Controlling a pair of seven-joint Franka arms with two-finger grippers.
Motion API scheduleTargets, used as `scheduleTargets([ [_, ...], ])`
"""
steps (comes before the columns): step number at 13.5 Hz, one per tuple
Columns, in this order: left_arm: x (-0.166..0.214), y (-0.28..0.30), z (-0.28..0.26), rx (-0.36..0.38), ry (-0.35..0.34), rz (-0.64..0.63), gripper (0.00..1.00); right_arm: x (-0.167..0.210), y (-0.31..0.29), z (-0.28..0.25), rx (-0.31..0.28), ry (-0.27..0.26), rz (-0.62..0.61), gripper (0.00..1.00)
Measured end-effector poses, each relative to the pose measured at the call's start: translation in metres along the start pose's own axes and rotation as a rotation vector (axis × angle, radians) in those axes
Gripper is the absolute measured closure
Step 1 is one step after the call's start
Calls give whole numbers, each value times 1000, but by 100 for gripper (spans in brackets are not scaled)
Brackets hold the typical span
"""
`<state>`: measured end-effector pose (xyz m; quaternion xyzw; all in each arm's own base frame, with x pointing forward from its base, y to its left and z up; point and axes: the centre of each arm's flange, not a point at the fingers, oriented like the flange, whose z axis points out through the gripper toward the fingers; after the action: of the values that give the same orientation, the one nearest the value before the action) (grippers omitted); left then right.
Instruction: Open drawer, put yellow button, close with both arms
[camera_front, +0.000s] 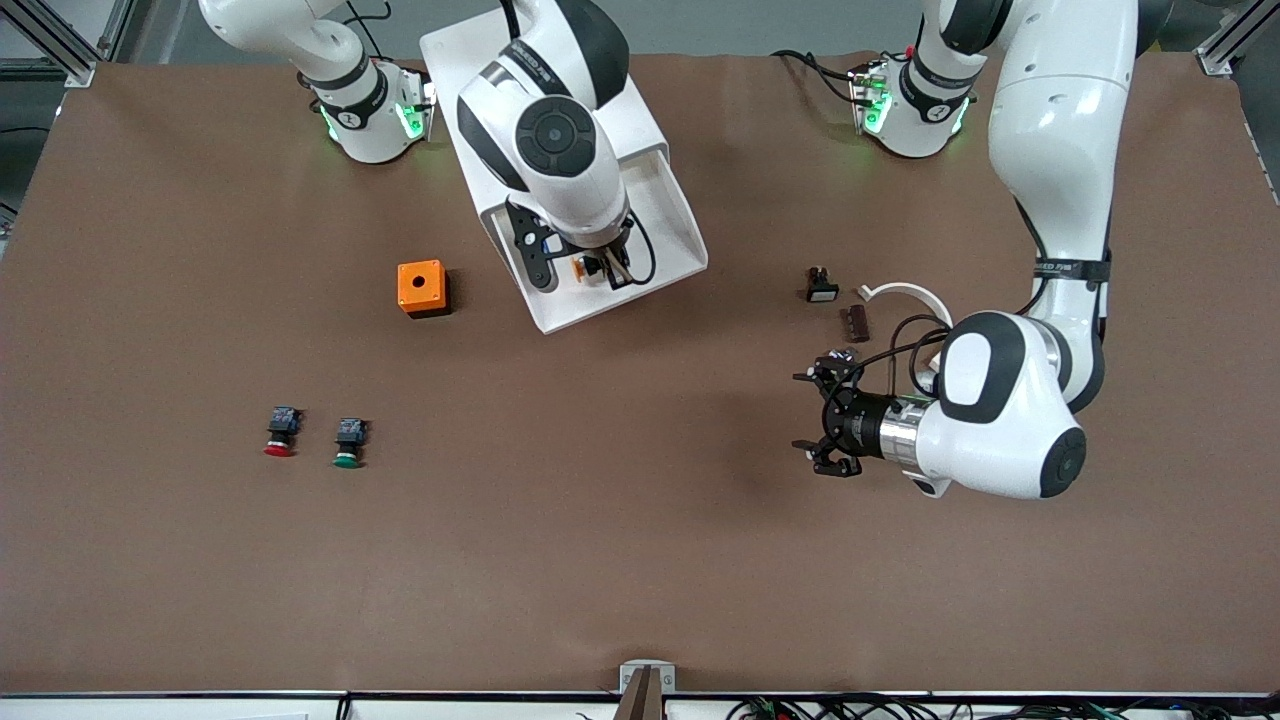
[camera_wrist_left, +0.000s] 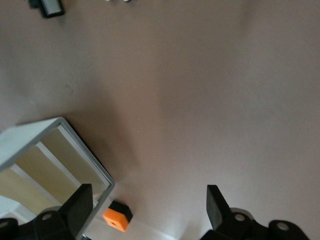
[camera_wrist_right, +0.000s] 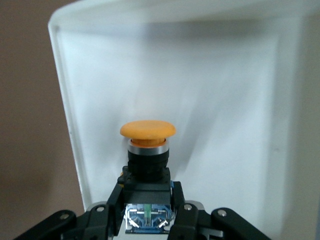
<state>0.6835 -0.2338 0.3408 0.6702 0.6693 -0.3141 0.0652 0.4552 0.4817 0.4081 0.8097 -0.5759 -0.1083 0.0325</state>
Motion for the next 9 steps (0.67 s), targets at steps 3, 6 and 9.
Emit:
scheduleTargets([
  [3, -21, -17, -28, -36, 76, 288, 0, -11, 1, 8, 3, 2, -13, 59],
  [6, -38, -24, -10, -1, 112, 499, 0, -8, -1, 7, 6, 2, -7, 34],
  [9, -88, -40, 41, 27, 270, 648, 0, -2, -3, -9, 14, 1, 4, 2],
])
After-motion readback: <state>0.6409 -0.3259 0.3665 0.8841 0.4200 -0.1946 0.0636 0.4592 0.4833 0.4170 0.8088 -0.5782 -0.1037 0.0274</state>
